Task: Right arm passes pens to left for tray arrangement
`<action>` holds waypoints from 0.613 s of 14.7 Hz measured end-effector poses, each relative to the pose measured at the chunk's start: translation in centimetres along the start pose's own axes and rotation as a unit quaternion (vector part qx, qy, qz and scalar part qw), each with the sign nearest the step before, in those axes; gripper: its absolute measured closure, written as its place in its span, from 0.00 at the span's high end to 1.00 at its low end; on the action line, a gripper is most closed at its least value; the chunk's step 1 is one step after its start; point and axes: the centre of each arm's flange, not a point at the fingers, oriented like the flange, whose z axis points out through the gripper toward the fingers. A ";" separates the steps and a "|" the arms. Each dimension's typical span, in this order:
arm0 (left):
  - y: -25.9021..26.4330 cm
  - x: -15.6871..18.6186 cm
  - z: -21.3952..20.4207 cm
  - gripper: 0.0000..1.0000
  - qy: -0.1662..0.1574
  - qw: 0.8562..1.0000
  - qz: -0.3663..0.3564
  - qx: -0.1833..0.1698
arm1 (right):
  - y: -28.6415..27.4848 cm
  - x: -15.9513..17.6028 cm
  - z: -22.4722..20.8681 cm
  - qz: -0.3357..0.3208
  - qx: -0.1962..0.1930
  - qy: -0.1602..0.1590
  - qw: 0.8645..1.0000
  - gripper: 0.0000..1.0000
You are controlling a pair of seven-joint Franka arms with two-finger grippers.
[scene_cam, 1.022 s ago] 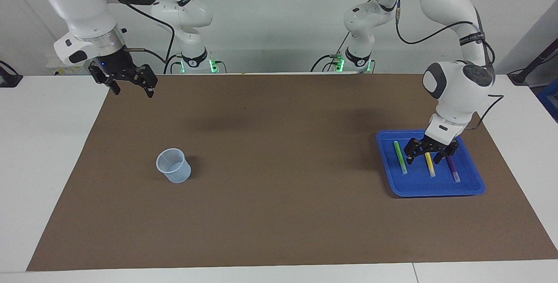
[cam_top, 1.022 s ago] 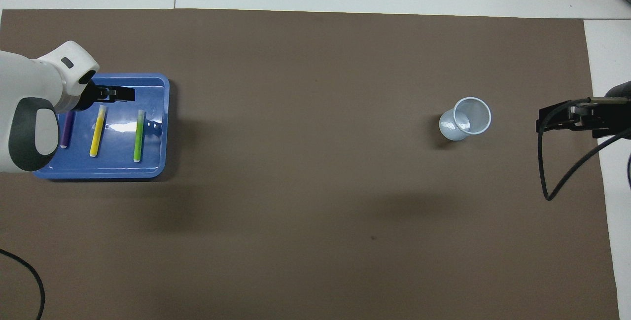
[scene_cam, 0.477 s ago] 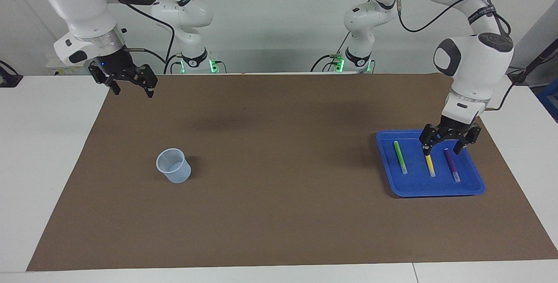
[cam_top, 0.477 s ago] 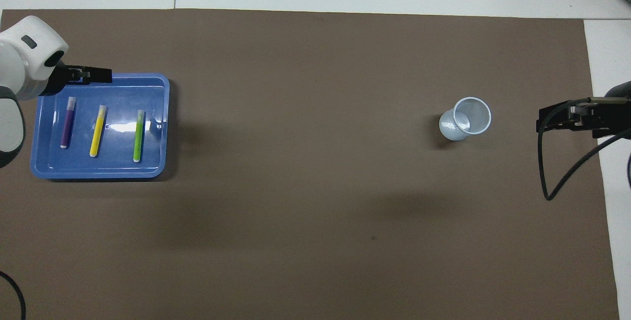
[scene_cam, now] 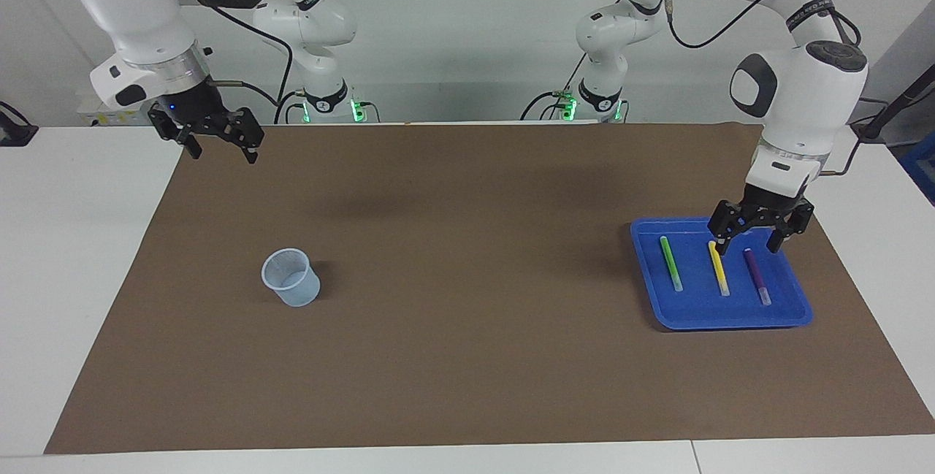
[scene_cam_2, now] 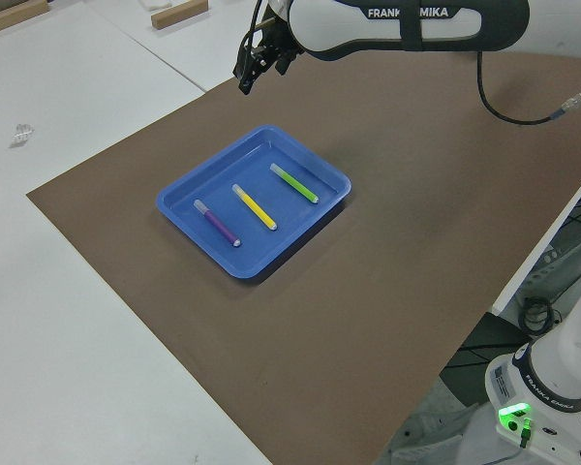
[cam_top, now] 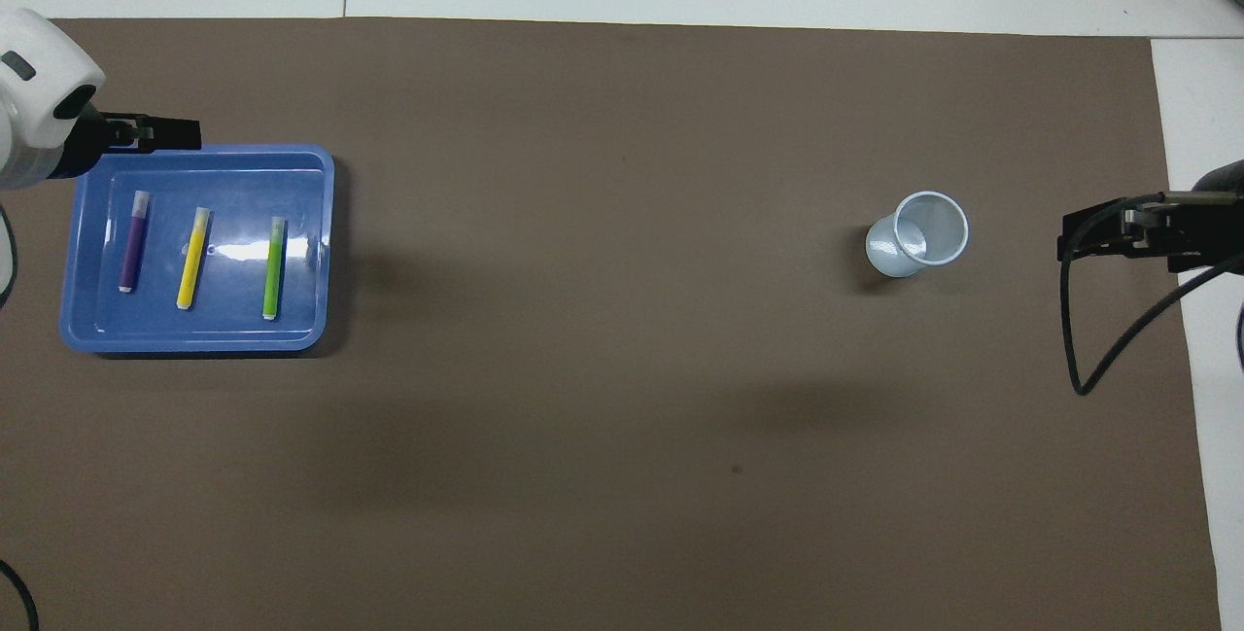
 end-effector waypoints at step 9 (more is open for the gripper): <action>0.1 -1.8 -7.4 1.00 -0.028 0.999 -0.002 0.031 | 0.0 0.0 0.0 0.000 0.000 0.000 1.000 1.00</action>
